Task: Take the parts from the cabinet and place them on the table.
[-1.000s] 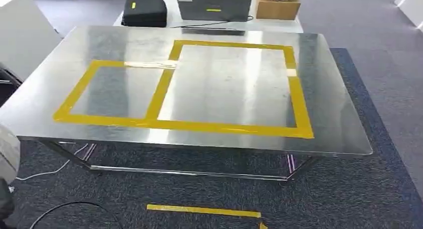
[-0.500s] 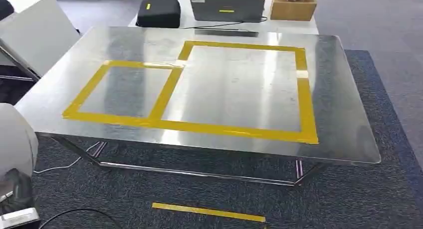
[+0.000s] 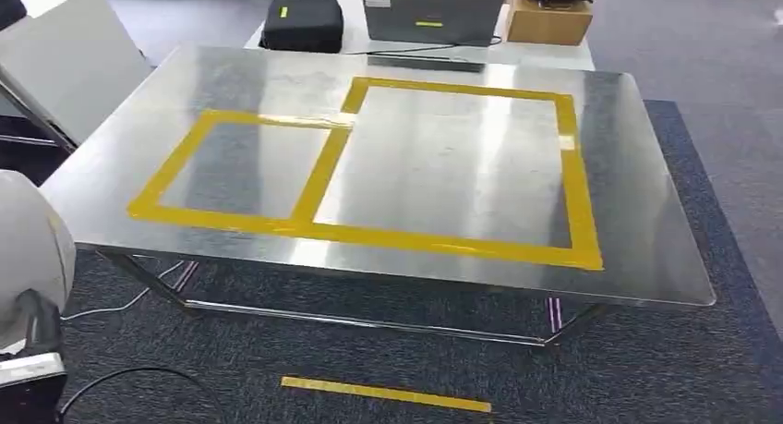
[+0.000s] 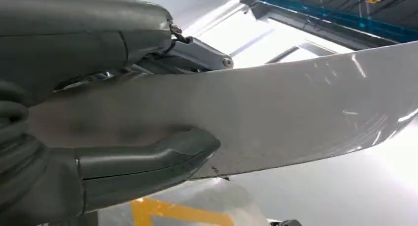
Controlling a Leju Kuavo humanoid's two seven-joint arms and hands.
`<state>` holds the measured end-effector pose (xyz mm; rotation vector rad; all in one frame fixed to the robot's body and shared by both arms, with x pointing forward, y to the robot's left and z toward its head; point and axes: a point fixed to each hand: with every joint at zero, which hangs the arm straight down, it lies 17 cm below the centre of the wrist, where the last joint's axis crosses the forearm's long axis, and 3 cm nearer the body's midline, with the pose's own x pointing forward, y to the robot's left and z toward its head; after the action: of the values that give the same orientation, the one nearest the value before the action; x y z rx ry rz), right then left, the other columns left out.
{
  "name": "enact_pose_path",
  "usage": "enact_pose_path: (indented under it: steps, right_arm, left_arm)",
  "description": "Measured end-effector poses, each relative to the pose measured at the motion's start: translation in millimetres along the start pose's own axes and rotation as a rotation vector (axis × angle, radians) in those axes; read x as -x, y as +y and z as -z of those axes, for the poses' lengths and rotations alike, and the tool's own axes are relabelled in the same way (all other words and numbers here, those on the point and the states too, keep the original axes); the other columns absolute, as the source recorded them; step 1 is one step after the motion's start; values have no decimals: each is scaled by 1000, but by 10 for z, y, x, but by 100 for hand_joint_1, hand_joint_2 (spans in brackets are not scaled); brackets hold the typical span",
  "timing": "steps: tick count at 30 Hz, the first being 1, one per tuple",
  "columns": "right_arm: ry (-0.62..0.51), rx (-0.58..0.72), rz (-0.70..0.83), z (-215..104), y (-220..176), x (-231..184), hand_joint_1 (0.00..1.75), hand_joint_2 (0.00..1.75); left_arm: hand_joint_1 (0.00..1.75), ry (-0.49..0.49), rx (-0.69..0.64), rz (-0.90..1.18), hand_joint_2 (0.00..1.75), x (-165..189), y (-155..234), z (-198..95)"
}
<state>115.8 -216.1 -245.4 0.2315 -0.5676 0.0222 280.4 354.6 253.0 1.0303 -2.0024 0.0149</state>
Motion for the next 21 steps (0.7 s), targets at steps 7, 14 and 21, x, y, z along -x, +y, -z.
enact_pose_path:
  steps: [7,14,21]
  right_arm:
    - [0,25,-1,3,-62,0,0,175]
    - [1,25,0,-3,-50,18,0,175]
    - [2,25,1,-6,-47,26,0,175]
  left_arm:
    - [175,3,17,6,175,42,-33,-13]
    - [175,-1,24,13,175,60,-25,14]
    - [175,-8,33,17,175,66,-24,14]
